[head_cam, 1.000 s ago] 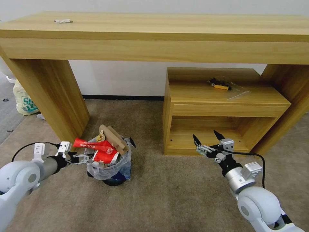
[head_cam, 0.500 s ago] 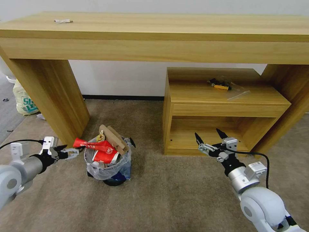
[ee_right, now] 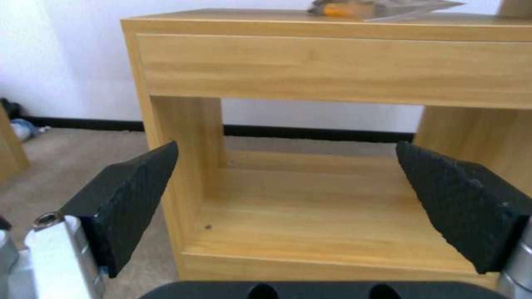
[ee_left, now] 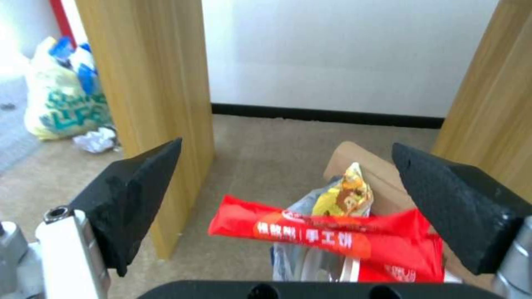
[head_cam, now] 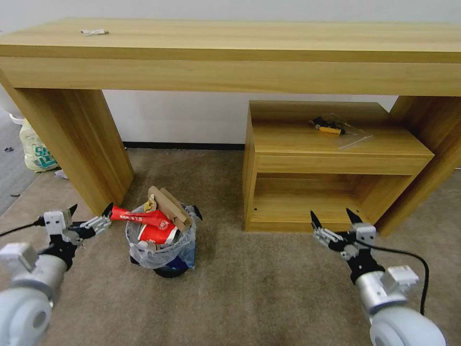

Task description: Pick up the trash bin and place the garbage on the floor into it.

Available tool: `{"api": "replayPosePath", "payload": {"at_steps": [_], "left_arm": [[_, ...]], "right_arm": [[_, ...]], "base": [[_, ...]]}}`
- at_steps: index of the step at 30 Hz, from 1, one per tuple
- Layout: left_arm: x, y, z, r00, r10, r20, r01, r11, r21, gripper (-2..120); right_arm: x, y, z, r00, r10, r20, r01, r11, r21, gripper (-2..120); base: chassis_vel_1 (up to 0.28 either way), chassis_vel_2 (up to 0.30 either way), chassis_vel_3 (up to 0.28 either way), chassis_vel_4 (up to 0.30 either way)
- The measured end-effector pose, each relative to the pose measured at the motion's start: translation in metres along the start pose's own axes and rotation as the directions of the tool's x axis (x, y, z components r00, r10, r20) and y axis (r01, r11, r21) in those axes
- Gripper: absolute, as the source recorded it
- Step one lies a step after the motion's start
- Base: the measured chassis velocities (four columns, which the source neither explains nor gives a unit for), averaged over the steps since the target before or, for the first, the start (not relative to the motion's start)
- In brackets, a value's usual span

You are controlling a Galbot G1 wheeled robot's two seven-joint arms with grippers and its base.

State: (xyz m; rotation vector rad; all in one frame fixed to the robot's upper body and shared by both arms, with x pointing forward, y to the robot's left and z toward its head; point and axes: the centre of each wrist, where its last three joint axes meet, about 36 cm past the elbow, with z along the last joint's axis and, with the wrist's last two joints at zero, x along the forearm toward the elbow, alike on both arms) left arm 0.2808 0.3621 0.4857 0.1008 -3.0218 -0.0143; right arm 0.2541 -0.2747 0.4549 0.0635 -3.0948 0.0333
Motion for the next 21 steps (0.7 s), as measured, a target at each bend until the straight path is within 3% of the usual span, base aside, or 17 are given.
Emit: {"api": "replayPosePath", "payload": {"at_steps": [3, 11, 16, 21], "left_arm": [[0.017, -0.018, 0.012, 1.000, -0.005, 0.016, 0.005, 1.000, 0.002, 100], [0.044, -0.054, 0.017, 0.999, 0.046, -0.004, -0.046, 0.998, 0.041, 100], [0.055, -0.068, 0.017, 0.997, 0.078, -0.014, -0.077, 0.996, 0.052, 100], [0.057, -0.070, 0.016, 0.997, 0.082, -0.014, -0.082, 0.996, 0.048, 100]], "right_arm": [[0.019, 0.005, 0.001, 1.000, 0.021, 0.018, -0.022, 0.999, 0.028, 100], [0.058, 0.017, 0.001, 0.998, 0.026, 0.059, -0.028, 0.999, 0.035, 100], [0.073, 0.020, 0.003, 0.998, 0.025, 0.066, -0.028, 0.999, 0.047, 100], [0.074, 0.019, 0.003, 0.997, 0.031, 0.072, -0.036, 0.998, 0.061, 100]], "base": [[0.000, 0.000, 0.000, 0.000], [0.000, 0.000, 0.000, 0.000], [0.000, 0.000, 0.000, 0.000], [0.000, 0.000, 0.000, 0.000]]}}
